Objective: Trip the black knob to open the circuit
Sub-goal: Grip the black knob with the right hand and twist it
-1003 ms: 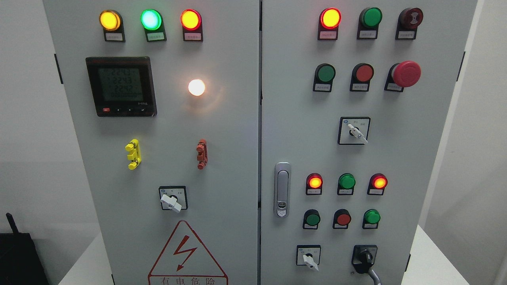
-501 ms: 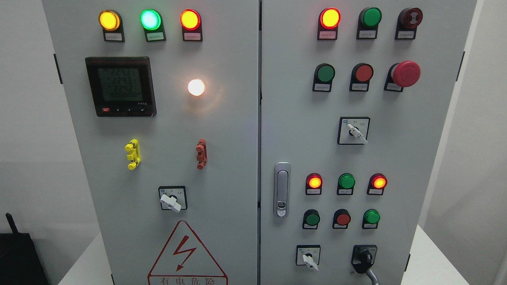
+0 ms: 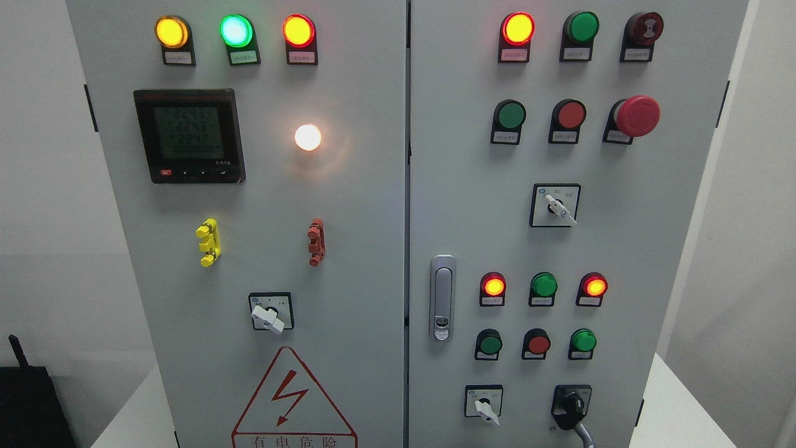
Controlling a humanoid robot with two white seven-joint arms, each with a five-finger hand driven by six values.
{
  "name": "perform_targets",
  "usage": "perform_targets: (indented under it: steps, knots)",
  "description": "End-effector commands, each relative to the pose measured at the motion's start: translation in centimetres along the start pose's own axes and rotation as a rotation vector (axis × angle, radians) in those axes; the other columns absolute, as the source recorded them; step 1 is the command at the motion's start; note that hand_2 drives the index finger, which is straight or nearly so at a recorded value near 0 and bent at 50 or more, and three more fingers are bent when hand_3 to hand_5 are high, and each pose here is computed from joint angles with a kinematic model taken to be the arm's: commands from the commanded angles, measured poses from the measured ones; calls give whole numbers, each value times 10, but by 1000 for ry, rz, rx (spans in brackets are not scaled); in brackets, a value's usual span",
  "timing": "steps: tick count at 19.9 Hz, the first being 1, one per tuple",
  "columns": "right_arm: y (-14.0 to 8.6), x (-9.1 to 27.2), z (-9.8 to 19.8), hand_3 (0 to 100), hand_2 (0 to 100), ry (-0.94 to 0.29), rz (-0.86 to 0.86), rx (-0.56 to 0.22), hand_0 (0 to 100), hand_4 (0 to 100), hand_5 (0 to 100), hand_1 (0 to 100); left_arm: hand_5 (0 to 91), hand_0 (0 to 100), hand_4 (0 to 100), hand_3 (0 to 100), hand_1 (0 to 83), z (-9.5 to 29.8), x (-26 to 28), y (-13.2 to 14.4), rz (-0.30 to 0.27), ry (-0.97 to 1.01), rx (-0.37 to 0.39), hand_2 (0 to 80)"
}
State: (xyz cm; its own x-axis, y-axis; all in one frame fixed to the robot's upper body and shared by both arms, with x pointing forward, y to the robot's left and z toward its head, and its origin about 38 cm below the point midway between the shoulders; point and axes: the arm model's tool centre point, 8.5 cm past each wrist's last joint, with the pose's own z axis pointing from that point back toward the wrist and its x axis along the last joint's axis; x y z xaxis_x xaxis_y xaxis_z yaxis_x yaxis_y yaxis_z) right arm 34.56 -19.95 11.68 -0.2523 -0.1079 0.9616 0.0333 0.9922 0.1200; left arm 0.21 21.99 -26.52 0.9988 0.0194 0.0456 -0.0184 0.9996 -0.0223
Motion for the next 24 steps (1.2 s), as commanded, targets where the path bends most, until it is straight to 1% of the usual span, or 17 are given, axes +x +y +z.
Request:
perform_targets:
  steps: [1, 12, 24]
  knots:
    - [17, 16, -7, 1000, 0, -58, -23, 52, 0, 1000, 985, 0, 0, 120, 0, 0, 389, 0, 2, 0, 5, -5, 0, 0]
    - [27, 16, -7, 1000, 0, -57, -50, 66, 0, 1000, 985, 0, 0, 120, 0, 0, 389, 0, 2, 0, 5, -5, 0, 0]
    - [29, 20, -9, 1000, 0, -69, -53, 69, 0, 1000, 985, 0, 0, 120, 0, 0, 389, 0, 1, 0, 5, -4, 0, 0]
